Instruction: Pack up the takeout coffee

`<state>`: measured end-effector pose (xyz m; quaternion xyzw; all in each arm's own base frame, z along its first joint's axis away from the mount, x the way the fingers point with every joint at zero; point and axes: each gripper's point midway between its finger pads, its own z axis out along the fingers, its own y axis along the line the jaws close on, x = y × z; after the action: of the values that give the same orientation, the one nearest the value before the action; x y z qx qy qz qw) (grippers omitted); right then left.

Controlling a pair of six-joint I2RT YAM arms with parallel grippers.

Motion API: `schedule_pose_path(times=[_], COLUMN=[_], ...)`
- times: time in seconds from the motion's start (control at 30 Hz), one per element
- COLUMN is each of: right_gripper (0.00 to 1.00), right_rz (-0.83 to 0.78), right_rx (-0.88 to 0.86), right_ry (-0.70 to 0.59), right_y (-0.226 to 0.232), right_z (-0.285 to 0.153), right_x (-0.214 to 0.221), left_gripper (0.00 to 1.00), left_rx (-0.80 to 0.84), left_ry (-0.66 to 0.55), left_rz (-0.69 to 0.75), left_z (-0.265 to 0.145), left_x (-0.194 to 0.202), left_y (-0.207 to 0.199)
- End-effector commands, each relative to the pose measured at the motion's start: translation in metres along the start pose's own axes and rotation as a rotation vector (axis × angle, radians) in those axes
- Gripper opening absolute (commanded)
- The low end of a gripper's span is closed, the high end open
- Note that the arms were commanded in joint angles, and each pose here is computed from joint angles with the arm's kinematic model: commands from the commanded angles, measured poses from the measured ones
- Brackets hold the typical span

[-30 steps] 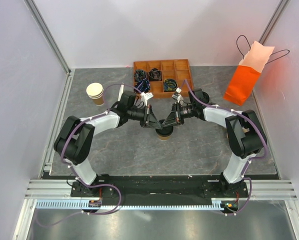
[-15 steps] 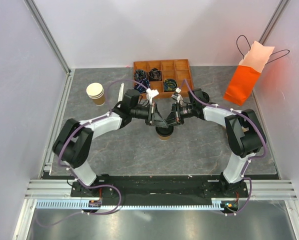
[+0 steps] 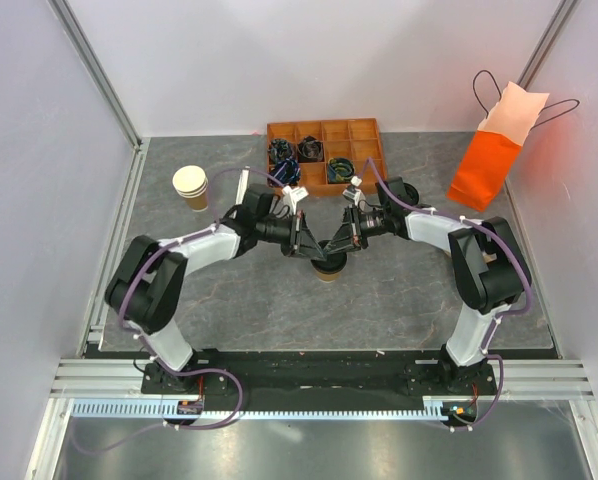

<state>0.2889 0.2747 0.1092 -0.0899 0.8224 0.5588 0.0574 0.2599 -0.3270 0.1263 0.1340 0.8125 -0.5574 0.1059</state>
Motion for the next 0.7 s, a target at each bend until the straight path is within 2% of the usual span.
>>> schedule_pose_path(times=[0.0, 0.03, 0.13, 0.37, 0.5, 0.67], right_gripper=[0.00, 0.00, 0.03, 0.15, 0.18, 0.18], right_rz=[0.006, -0.008, -0.046, -0.136, -0.153, -0.137], right_rx=[0.126, 0.115, 0.080, 0.012, 0.025, 0.104], right_ry=[-0.004, -0.008, -0.019, -0.044, -0.055, -0.035], right_y=[-0.033, -0.026, -0.006, 0.041, 0.053, 0.040], right_z=[0.005, 0.004, 0.000, -0.010, -0.018, -0.024], right_x=[0.005, 0.003, -0.004, -0.018, -0.018, 0.000], left_gripper=[0.06, 0.09, 0.20, 0.34, 0.36, 0.30], left_rx=[-0.066, -0.105, -0.168, -0.231, -0.306, -0.451], left_ry=[-0.111, -0.148, -0.152, -0.126, -0.109, -0.049], left_rz=[0.266, 0.298, 0.353, 0.380, 0.421, 0.477], left_z=[-0.036, -0.041, -0.053, -0.064, -0.067, -0.061], left_x=[-0.030, -0.038, -0.037, -0.032, -0.033, -0.035], left_y=[-0.050, -0.052, -0.055, -0.051, -0.046, -0.029])
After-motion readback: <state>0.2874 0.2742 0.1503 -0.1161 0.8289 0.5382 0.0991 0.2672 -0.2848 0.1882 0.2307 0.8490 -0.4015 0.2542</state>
